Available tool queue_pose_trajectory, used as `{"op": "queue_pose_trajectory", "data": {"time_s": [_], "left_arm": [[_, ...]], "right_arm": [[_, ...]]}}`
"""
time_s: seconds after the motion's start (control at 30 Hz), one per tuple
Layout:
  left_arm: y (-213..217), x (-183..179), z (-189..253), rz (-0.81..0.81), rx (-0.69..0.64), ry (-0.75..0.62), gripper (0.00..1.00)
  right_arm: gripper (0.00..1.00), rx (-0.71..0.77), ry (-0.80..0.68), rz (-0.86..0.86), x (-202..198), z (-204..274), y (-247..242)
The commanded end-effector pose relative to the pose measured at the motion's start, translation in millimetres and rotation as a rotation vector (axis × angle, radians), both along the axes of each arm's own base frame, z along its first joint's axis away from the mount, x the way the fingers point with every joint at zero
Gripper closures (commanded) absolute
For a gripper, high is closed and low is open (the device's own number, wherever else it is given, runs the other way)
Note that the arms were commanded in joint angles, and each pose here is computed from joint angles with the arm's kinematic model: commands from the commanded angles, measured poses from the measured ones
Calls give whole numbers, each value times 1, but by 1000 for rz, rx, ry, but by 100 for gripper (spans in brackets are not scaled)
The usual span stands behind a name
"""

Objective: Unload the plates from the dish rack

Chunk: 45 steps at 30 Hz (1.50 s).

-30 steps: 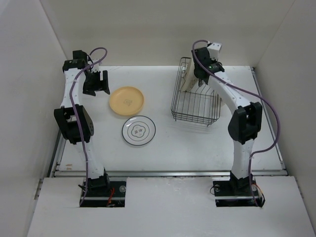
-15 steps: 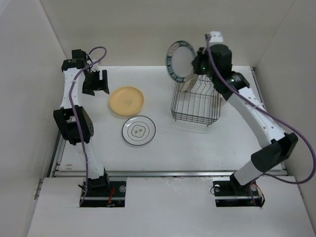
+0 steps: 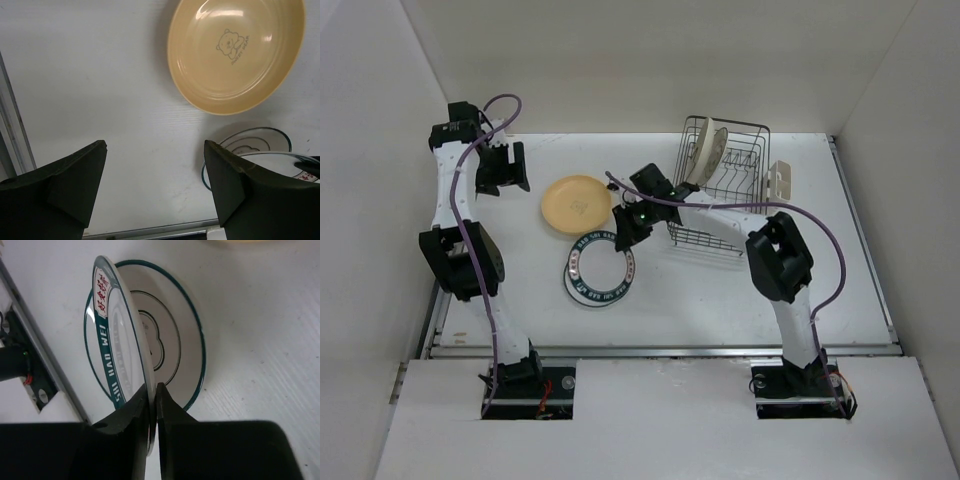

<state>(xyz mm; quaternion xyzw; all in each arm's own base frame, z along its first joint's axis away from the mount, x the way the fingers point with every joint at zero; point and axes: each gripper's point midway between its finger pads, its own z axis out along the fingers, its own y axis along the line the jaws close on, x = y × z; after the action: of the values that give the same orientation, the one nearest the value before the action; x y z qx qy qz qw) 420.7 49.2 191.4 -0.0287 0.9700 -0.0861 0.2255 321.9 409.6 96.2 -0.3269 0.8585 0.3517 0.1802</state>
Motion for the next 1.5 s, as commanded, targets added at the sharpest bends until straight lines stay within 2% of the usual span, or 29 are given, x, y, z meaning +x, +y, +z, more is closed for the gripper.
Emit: {"op": "queue_pose_trajectory", "data": {"time_s": [0.0,0.03,0.1,0.13,0.27,0.3,0.63,0.73,1.0,1.13,1.23,1.33,1.47], "left_arm": [[-2,-16,20,-24,16,-33,24],[-3,-18,17,-24,14,-23,24],[-3,-18,17,-24,14,-23,24],[-3,-18,17,-24,14,-23,24],[-3,-17,13,-24,12,-14,24],[-2,-16,9,-24,9,-3,24],[-1,-8,17,-24,11,-9,24],[-1,-8,13,-24,9,0,24],[0,-8,13,-32,13,-2,24],[0,-8,13,-32,13,-2,24],[-1,-9,10,-32,10,9,24],[-1,-9,10,-32,10,9,24],[-1,-9,10,-32,10,9,24]], "right_arm": [[84,67,-80,11,20,32,4],[70,53,-77,5,21,25,4],[54,-16,-71,-15,23,10,0],[38,-38,-75,-29,25,10,-4],[21,-145,-147,-33,21,9,-10],[19,-195,-184,-53,24,3,-14],[18,-285,-237,-86,31,-5,-27],[18,-274,-255,-140,38,8,-26],[19,-337,-220,-450,101,4,-84],[20,-369,-194,-495,98,0,-104],[20,-359,-192,-475,88,-3,-108],[20,-295,-215,-446,87,17,-100],[20,-122,-308,-424,95,79,-80]]}}
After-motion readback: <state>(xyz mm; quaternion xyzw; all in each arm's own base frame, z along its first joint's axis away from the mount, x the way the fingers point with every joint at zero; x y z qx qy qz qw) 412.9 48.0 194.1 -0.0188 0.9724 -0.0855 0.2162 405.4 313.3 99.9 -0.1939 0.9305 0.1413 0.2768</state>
